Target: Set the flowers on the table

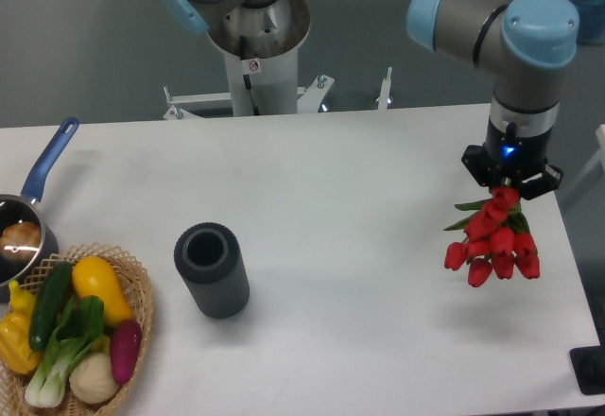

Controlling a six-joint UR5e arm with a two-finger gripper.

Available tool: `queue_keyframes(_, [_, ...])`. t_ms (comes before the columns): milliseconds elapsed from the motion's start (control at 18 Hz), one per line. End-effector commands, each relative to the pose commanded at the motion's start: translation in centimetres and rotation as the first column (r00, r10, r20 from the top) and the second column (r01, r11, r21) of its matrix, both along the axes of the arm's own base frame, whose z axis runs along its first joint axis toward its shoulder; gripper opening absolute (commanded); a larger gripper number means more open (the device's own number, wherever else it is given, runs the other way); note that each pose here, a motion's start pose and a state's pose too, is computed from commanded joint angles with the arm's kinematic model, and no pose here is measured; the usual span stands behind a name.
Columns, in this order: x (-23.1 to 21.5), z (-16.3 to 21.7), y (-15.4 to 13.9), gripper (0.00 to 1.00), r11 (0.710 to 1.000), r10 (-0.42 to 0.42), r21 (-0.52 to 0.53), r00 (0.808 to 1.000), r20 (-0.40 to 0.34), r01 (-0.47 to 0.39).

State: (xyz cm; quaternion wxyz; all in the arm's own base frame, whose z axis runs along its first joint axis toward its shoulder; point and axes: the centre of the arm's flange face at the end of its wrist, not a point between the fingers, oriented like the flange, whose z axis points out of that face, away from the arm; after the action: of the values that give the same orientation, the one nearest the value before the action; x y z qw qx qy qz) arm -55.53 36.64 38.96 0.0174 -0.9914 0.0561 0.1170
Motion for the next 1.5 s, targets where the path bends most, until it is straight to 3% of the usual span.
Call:
queue_keyframes(444, [4.4, -3.0, 3.6, 0.02, 1.0, -0.025, -0.018, 0.998, 0.06, 0.026])
queue_keyframes(722, [8.0, -5.4, 6.2, 0.13, 0.997, -0.068, -0.039, 0.992, 0.105, 0.073])
queue_keyframes(1000, [9.8, -7.7, 6.4, 0.21, 0.995, -0.075, -0.057, 0.986, 0.148, 0.084])
queue_keyframes(1167, [10.6, -8.7, 6.7, 0.42, 0.993, -0.083, -0.064, 0.983, 0.165, 0.094])
queue_keyframes(1222, [10.6, -8.7, 6.7, 0.58, 0.994, -0.081, -0.063, 0.983, 0.163, 0.093])
queue_keyframes(1278, [10.6, -8.7, 6.7, 0.88, 0.994, -0.083, -0.063, 0.983, 0.162, 0.094])
queue_keyframes(1333, [10.6, -8.7, 6.7, 1.0, 0.994, -0.083, -0.063, 0.984, 0.159, 0.094])
queue_keyframes(1500, [10.1, -8.3, 6.4, 1.0, 0.995, -0.079, -0.048, 0.985, 0.153, 0.087])
